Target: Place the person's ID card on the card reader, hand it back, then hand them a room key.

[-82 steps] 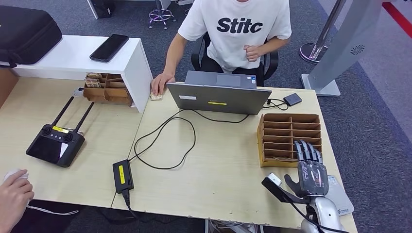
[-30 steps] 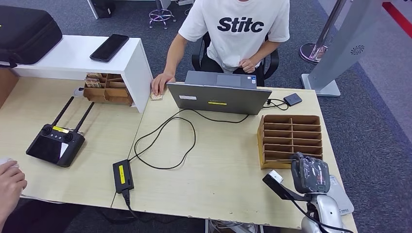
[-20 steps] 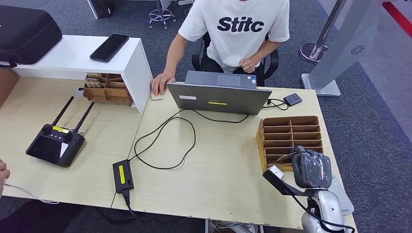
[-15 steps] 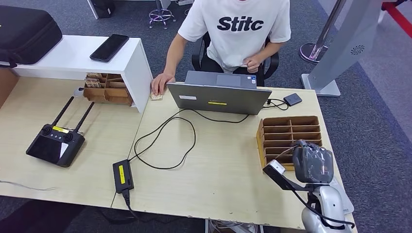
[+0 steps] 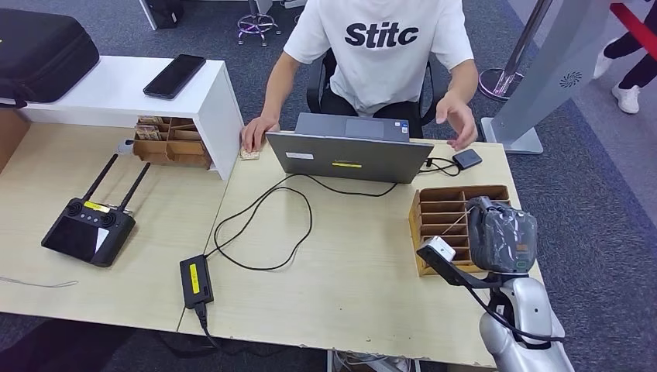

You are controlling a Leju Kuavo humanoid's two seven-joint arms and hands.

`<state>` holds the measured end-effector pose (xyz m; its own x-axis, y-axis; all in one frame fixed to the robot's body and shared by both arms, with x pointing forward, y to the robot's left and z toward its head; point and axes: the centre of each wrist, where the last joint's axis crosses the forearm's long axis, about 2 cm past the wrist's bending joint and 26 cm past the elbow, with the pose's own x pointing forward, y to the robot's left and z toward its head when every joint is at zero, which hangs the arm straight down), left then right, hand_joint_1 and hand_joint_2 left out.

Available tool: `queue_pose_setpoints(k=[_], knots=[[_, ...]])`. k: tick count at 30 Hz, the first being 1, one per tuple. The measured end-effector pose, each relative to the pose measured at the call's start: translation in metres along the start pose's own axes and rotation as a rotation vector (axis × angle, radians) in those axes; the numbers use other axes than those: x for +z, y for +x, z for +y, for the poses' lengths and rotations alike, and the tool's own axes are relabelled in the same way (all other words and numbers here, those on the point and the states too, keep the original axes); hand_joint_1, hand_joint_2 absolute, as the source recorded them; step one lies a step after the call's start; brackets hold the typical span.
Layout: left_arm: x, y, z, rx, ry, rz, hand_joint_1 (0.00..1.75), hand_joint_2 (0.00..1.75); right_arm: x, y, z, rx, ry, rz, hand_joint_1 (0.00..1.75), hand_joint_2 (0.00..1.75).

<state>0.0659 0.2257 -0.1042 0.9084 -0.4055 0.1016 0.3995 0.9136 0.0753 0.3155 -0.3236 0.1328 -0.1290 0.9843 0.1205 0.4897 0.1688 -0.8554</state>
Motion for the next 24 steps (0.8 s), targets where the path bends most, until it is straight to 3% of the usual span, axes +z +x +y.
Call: queue_pose_setpoints(k=[10,18,24], knots=[[0.0,0.001,0.0,-0.018,0.001,-0.004,0.0,1.75,-0.025,0.004,-0.009,-0.004,-0.044,-0.024,1.73,1.75],[0.0,0.002,0.004,-0.058,-0.001,-0.012,0.0,1.75,-0.102,-0.002,-0.04,0.033,-0.085,-0.031,1.75,1.75],[0.0,0.002,0.005,-0.06,0.0,-0.012,0.0,1.75,-0.12,-0.002,-0.046,0.04,-0.107,-0.037,1.75,1.75]])
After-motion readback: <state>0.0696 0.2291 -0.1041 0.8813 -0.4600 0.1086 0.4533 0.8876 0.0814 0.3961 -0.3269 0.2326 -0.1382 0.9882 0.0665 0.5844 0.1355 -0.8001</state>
